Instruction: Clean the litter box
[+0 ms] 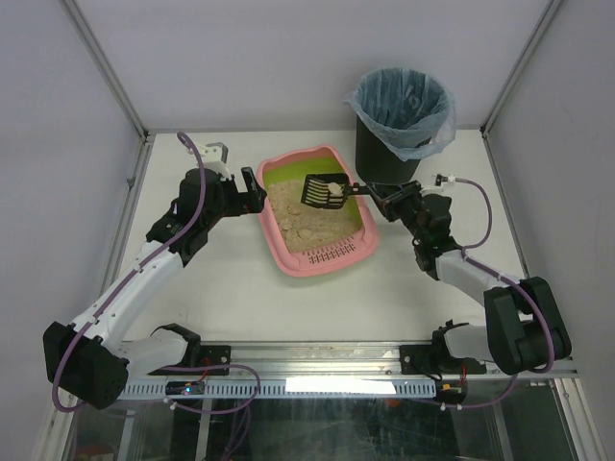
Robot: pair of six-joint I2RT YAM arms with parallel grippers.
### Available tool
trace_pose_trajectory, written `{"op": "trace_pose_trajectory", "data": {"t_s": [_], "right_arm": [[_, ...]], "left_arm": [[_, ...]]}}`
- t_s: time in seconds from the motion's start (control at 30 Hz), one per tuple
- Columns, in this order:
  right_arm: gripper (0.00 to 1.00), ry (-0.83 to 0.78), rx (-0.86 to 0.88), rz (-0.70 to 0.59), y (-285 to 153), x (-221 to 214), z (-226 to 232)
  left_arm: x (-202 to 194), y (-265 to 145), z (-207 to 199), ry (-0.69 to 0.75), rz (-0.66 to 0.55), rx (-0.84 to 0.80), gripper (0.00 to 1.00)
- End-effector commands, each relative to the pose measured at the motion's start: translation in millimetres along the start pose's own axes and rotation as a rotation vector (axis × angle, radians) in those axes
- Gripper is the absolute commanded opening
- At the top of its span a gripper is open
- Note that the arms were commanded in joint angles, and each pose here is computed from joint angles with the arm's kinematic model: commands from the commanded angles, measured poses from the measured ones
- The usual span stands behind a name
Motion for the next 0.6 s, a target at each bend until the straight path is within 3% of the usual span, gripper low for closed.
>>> {"op": "trace_pose_trajectory", "data": {"t_s": [0.0, 0.07, 0.2, 0.33, 0.5, 0.57], "right_arm": [[0.0, -0.074, 0.112, -0.048, 1, 10, 51], [0.0, -0.029, 0.098, -0.091, -2, 24, 42], [0.0, -0.065, 0.15, 0.022, 5, -6, 57], [0.0, 0.001, 0.093, -0.05, 0, 11, 30], [0.0, -0.061, 0.135, 0.021, 4, -7, 49], [0.0, -0.036, 0.093, -0.037, 2, 9, 35]], "left_arm": [[23, -5, -9, -0.009, -0.073, -0.032, 0.99], [23, -6, -8, -0.009, -0.073, -0.03, 0.99], [21, -5, -9, -0.018, -0.069, -0.04, 0.99], [21, -4, -9, -0.008, -0.063, -0.036, 0.99], [21, -3, -9, -0.014, -0.069, -0.037, 0.99], [22, -2, -11, -0.004, -0.056, -0.04, 0.99]]}}
Point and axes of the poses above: each gripper's point midway between its finger pads, its own y axis out along the fingers, its own z axis along the line the jaws close on, x = y × z, the point moved 1 cm from there along -y, back along the fingers, and after that the axes turned 8 degrees about -y, right-handed, at the moved point
